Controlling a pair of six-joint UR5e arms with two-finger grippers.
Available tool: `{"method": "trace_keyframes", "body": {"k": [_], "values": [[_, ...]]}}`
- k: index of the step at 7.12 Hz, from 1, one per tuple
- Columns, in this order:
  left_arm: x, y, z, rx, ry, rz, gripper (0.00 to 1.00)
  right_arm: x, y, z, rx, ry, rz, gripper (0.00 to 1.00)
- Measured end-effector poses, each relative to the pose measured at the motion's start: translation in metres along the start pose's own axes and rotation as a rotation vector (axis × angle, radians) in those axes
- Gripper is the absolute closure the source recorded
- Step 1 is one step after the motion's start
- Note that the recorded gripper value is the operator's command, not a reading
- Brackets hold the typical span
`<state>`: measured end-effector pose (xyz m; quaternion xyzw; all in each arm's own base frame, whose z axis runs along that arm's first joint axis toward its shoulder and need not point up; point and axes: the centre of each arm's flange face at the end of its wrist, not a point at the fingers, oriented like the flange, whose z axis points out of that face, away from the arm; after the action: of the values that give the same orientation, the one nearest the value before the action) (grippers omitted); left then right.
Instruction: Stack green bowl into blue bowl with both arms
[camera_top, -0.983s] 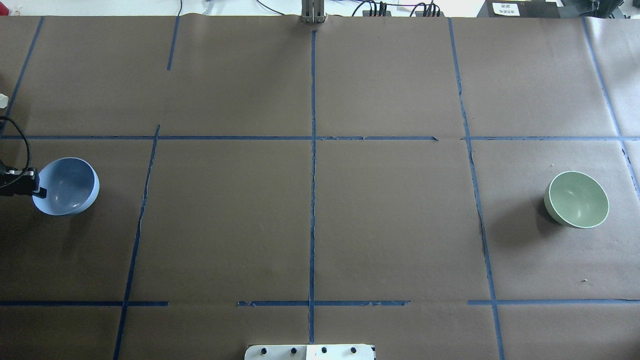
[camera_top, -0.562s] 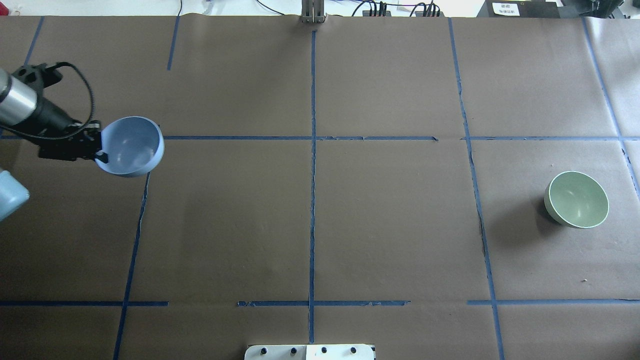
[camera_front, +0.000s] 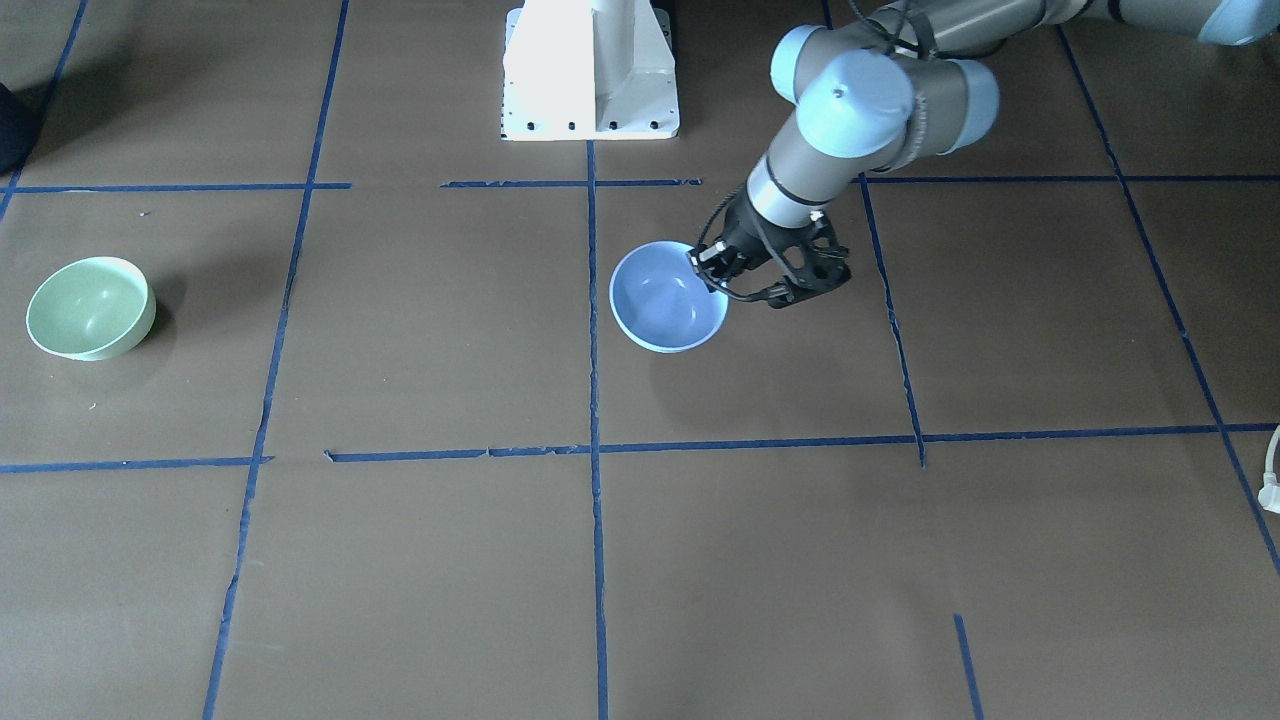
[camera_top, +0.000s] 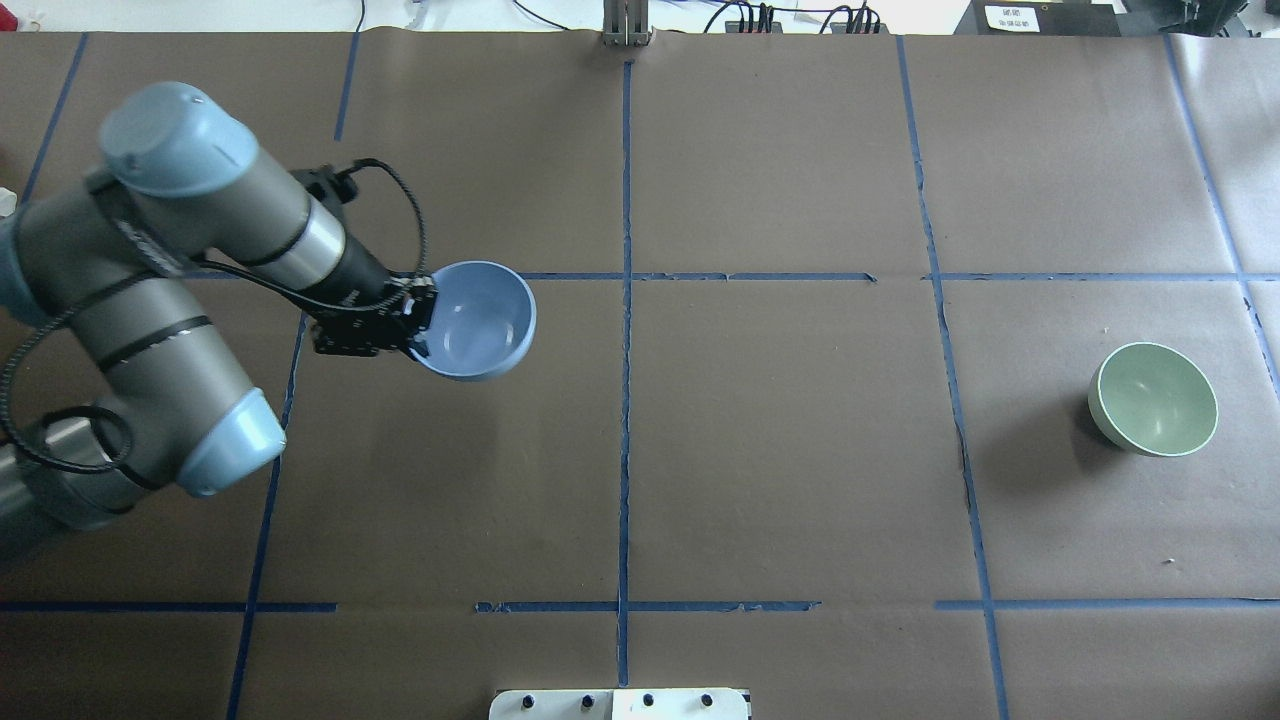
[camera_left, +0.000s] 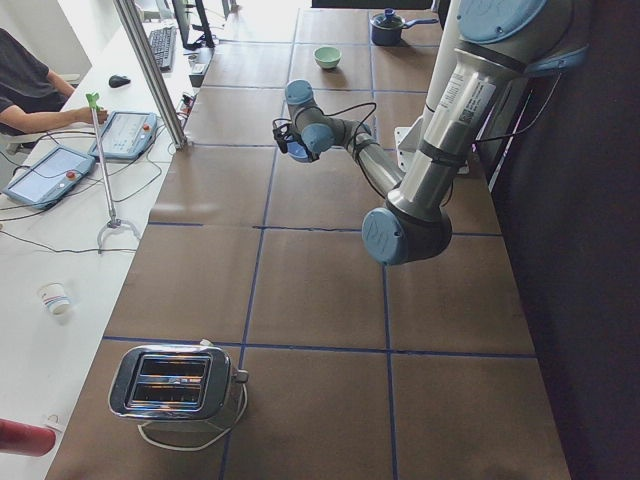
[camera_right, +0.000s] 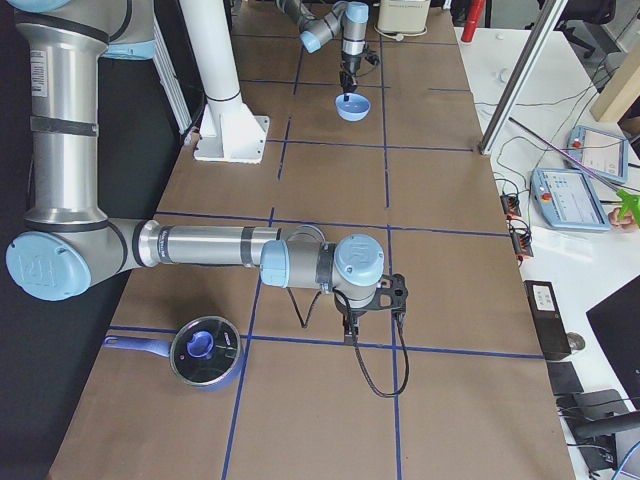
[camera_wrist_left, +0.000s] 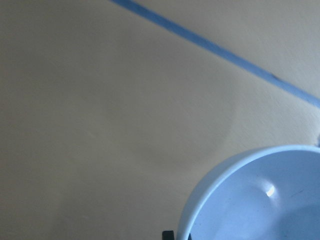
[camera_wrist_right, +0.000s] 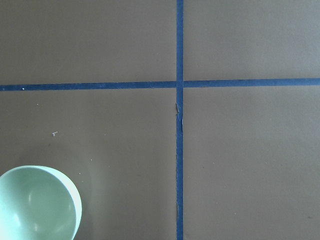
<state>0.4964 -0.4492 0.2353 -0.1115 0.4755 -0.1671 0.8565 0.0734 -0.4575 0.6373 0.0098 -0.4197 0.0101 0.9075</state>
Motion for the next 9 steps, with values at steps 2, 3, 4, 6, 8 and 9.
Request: {"method": "trace_keyframes", "body": {"k": [2, 3, 4, 6, 8, 9], "values": [[0.024, 0.018, 0.029, 0.033, -0.012, 0.010, 0.97, -0.005, 0.000, -0.003, 0.007, -0.019, -0.008, 0.00], [0.029, 0.019, 0.034, 0.037, -0.017, 0.010, 0.94, -0.009, -0.001, -0.005, 0.012, -0.027, -0.013, 0.00], [0.032, 0.020, 0.038, 0.037, -0.019, 0.012, 0.94, -0.012, -0.001, -0.007, 0.015, -0.032, -0.017, 0.00], [0.034, 0.026, 0.044, 0.028, -0.014, 0.023, 0.40, -0.015, -0.002, -0.009, 0.018, -0.036, -0.022, 0.00], [0.035, 0.030, 0.049, 0.021, -0.009, 0.031, 0.00, -0.016, -0.002, -0.009, 0.018, -0.037, -0.023, 0.00], [0.035, 0.031, 0.048, 0.020, -0.001, 0.037, 0.00, -0.017, -0.002, -0.008, 0.017, -0.037, -0.026, 0.00]]}}
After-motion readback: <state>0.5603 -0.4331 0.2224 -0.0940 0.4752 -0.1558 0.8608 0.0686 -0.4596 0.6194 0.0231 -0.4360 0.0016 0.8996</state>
